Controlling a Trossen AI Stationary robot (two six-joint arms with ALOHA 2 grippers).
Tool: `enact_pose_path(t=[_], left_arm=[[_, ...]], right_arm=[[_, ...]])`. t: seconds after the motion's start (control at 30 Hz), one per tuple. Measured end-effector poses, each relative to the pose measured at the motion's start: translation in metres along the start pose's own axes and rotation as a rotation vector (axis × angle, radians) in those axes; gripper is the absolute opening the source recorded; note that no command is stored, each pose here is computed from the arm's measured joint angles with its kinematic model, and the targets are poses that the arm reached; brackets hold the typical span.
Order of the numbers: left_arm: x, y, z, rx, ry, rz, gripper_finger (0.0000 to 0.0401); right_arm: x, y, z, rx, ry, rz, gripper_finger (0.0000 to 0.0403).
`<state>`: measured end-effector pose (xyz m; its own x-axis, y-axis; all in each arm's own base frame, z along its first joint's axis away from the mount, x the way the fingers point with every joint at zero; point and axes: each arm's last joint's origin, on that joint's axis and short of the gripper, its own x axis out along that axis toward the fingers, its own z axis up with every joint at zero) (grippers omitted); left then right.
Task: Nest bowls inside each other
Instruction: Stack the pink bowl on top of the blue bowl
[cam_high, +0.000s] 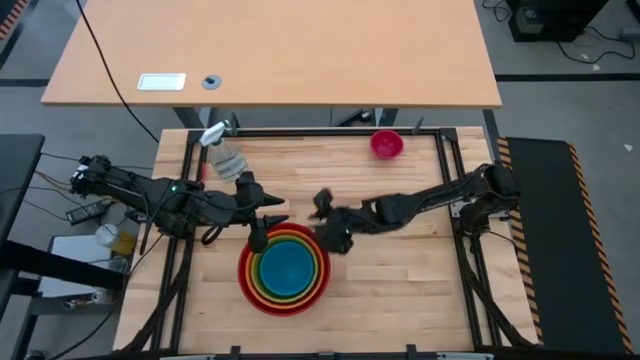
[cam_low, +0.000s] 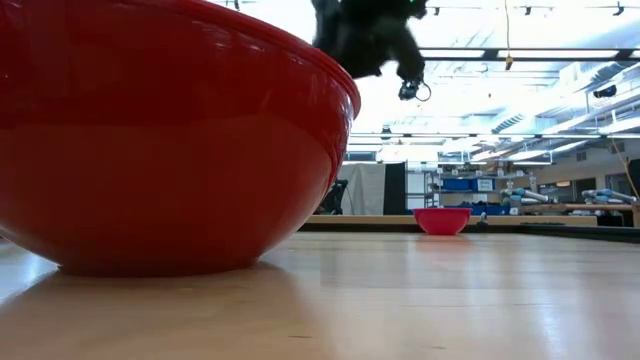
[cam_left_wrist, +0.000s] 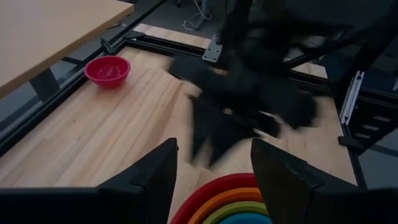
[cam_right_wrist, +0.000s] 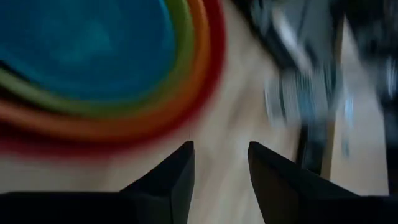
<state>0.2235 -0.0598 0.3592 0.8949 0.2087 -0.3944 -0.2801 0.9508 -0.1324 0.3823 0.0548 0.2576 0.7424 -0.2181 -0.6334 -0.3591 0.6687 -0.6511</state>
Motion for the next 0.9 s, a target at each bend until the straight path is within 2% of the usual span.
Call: enact_pose_path(t=[0.1,0.23,0.43,0.53,0.67,0.9], left_arm=[[0.000,0.000,0.000,0.000,0.000,0.000,0.0208],[0.000,0.001,-0.001,0.009,0.005,0.024,0.0208],[0.001,0.005,-0.003,0.012,0.026,0.053,0.0208],[0.001,0.005,-0.003,0.031,0.030,0.054,0.0208],[0.001,0.005,-0.003,0.064,0.031,0.055,0.0208],[0.001,0.005,-0.003,0.087,0.032,0.055,0.0208]], right_arm=[[0.004,-0.020,-0.032,0.149,0.142,-0.019,0.0158],[0.013,-0.041,-0.090,0.365,0.258,-0.090,0.0155],[0.025,-0.048,-0.186,0.597,0.436,-0.202,0.0154],[0.025,-0.046,-0.223,0.649,0.550,-0.231,0.0157],[0.021,-0.049,-0.256,0.690,0.643,-0.251,0.0169],[0.012,-0.053,-0.293,0.781,0.784,-0.259,0.0202]])
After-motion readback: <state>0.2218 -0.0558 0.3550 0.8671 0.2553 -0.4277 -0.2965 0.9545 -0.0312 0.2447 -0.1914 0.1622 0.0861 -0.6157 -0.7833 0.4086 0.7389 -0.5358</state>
